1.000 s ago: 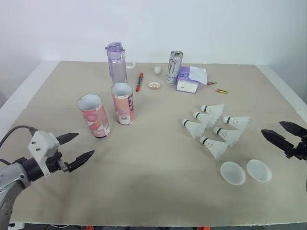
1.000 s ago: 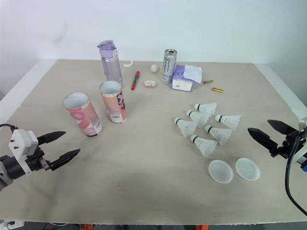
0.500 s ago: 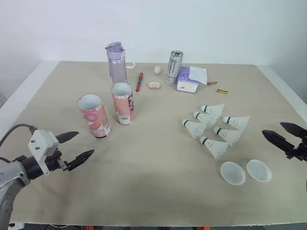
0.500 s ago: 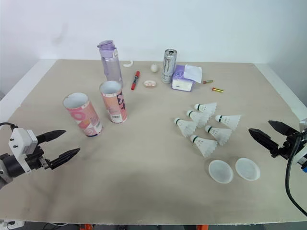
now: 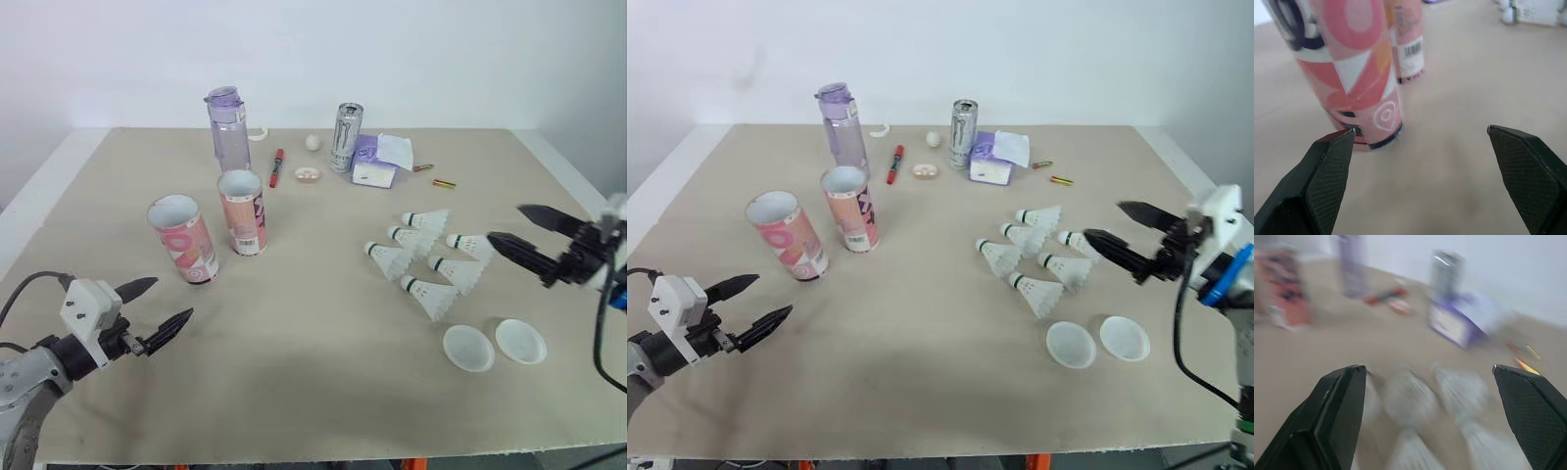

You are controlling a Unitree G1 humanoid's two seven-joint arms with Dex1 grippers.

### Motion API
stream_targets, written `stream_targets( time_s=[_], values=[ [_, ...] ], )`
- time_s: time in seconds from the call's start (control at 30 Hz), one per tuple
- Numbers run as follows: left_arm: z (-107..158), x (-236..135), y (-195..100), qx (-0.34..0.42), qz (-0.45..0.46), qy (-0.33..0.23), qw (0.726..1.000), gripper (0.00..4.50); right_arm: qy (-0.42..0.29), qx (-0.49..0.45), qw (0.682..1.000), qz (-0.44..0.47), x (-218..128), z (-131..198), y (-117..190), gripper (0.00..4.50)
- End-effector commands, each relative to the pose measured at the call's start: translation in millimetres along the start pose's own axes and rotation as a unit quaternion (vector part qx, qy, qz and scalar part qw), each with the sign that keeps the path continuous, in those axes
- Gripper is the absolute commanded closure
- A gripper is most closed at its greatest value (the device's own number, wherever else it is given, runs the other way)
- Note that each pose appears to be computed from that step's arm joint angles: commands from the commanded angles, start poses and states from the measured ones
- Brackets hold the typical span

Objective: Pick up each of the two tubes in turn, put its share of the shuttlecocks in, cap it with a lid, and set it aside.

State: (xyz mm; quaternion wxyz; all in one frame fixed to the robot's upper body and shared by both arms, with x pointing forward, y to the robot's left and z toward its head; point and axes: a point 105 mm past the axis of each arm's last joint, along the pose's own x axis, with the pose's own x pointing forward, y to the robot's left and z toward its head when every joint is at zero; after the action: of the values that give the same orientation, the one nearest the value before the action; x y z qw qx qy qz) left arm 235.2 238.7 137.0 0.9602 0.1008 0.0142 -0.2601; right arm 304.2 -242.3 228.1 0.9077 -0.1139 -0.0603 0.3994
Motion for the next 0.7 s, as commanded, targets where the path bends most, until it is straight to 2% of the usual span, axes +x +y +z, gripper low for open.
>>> stream_targets(
  time_s=[0.03,0.17,0.3,0.5,0.7],
  values=[
    [6.7,-7.8,6.0,0.012,0.065,-0.018,0.998,0.00,-0.036,-0.017,0.996,0.080,35.8,17.9,31.3,0.06],
    [-3.7,-15.8,5.0,-0.028,0.138,-0.025,0.990,0.00,-0.064,-0.010,0.981,0.180,73.1,20.0,71.6,0.06],
    [-17.3,-17.9,9.5,-0.060,0.205,-0.029,0.977,0.00,-0.067,0.012,0.961,0.267,95.0,2.7,106.3,0.06],
    [-25.3,-6.4,16.1,-0.074,0.223,-0.031,0.971,0.00,-0.053,0.008,0.953,0.298,107.2,-15.6,117.1,0.06],
    [-28.9,14.2,15.0,-0.075,0.163,-0.033,0.983,0.00,-0.050,0.003,0.947,0.316,118.9,-28.7,130.7,0.06]
  ],
)
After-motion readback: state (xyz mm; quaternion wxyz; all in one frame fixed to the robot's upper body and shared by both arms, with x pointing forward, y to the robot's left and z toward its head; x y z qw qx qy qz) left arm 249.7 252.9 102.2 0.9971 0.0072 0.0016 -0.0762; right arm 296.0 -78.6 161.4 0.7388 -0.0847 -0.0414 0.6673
